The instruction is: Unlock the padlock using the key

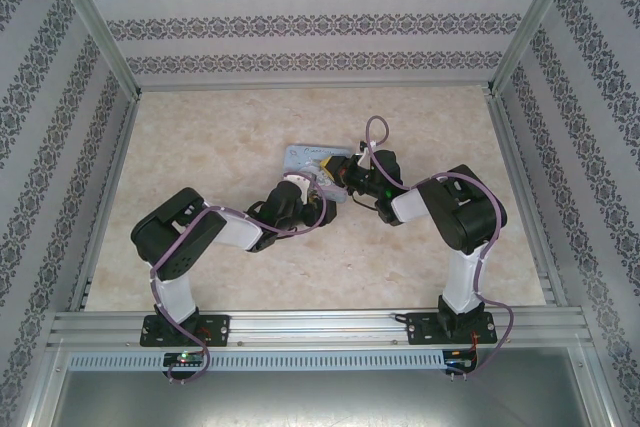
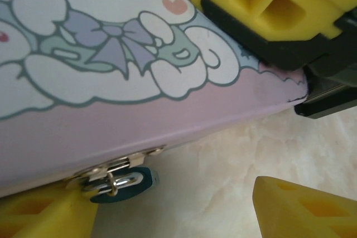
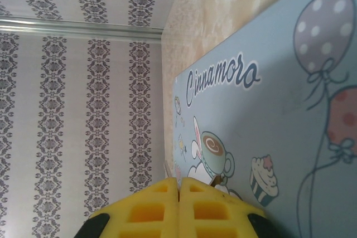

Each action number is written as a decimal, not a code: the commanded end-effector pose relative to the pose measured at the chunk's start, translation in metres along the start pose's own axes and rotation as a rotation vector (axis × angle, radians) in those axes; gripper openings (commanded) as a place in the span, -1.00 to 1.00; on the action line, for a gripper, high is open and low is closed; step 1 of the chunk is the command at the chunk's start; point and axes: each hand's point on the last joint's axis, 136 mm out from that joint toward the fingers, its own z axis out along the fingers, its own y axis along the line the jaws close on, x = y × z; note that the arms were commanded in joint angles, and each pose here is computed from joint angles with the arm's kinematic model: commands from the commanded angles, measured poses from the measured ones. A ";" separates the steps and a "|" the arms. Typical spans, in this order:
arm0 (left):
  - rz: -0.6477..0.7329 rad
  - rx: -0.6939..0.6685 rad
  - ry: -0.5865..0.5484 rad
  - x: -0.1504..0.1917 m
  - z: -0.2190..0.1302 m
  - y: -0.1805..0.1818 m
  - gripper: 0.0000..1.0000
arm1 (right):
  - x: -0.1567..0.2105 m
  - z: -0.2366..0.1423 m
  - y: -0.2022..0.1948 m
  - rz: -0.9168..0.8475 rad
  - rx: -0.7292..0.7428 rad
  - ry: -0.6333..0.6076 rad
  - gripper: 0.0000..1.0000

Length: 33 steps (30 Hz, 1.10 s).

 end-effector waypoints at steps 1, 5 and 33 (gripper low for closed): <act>-0.040 0.105 -0.080 -0.021 0.001 -0.027 0.46 | -0.005 0.002 -0.006 0.004 0.005 -0.011 -1.00; -0.089 0.126 -0.103 -0.024 0.000 -0.028 0.46 | -0.005 0.002 -0.008 0.006 0.008 -0.013 -1.00; -0.374 0.247 -0.249 -0.027 -0.010 -0.029 0.33 | -0.006 -0.002 -0.010 0.014 0.004 -0.025 -1.00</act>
